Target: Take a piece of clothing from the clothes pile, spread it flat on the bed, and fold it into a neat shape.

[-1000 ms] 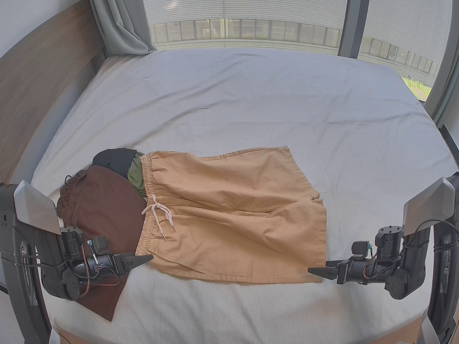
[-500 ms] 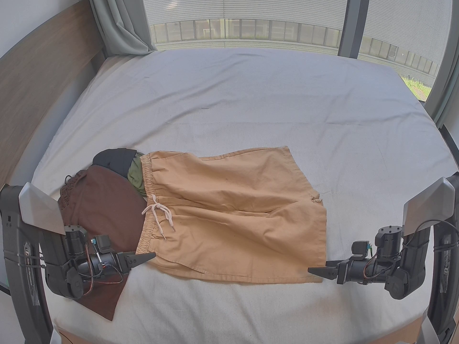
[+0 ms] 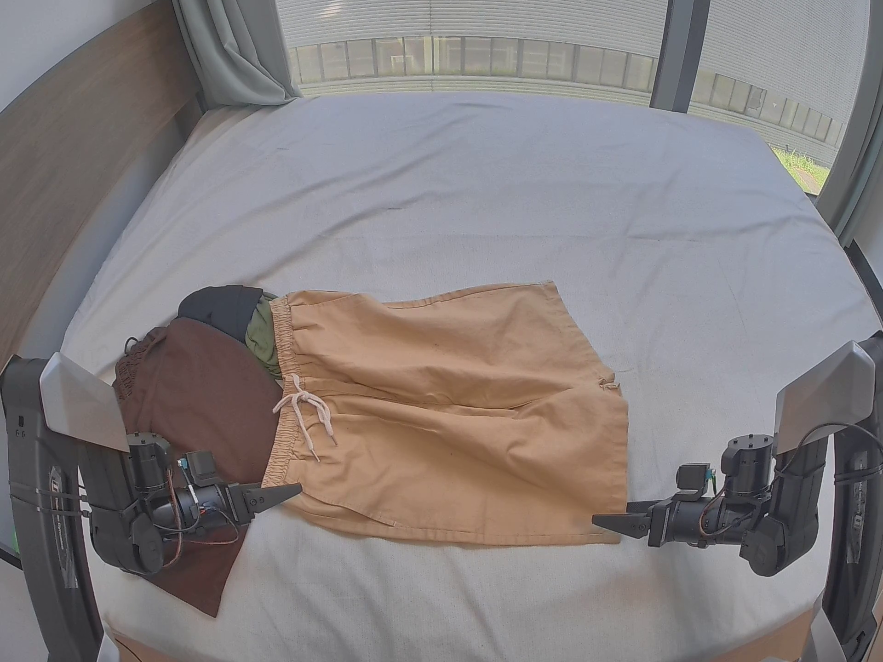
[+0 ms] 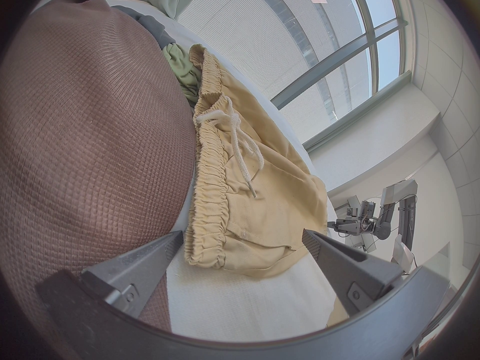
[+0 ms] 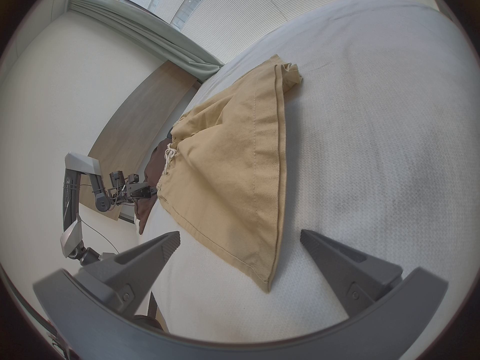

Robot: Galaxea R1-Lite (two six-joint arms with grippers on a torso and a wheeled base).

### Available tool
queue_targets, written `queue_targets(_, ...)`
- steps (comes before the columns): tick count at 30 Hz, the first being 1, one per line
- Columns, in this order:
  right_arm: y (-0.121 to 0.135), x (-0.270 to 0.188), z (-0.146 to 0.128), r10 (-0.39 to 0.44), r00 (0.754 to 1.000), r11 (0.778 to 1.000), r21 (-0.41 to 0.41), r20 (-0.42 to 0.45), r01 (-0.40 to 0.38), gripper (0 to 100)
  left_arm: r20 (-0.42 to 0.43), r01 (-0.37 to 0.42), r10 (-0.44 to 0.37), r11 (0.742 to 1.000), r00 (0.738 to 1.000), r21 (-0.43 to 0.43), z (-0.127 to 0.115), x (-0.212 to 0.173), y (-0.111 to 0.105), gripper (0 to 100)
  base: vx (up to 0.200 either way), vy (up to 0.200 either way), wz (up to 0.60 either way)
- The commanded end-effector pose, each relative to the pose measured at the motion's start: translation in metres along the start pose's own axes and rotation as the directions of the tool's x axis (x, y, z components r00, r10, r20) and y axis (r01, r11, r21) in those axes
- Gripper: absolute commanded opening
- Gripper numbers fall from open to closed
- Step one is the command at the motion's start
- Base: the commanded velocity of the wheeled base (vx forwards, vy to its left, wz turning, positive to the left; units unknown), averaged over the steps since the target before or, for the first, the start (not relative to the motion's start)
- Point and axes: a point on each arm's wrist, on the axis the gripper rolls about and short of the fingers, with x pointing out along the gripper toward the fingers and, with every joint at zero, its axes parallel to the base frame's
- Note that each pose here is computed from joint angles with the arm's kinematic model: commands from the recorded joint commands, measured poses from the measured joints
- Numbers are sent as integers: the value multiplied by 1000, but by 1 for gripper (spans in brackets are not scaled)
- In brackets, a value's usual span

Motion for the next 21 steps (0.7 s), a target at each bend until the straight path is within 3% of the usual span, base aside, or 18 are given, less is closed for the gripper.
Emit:
queue_targets(1, 0, 0, 0, 1, 1000, 1000, 0, -1, -1, 100, -3, 0, 0, 1000, 1000, -3, -1, 2, 2, 0, 0, 0, 0)
queue_targets(13, 1, 0, -2, 3, 1000, 1000, 1, -8, -3, 100, 4, 1, -1, 1000, 1000, 1, 1, 4, 4, 0, 0, 0, 0)
queue_targets(21, -1, -2, -11, 21, 999, 999, -44, -47, -23, 100, -4, 8, -8, 1000, 1000, 2, -1, 5, 2, 0, 0, 0, 0)
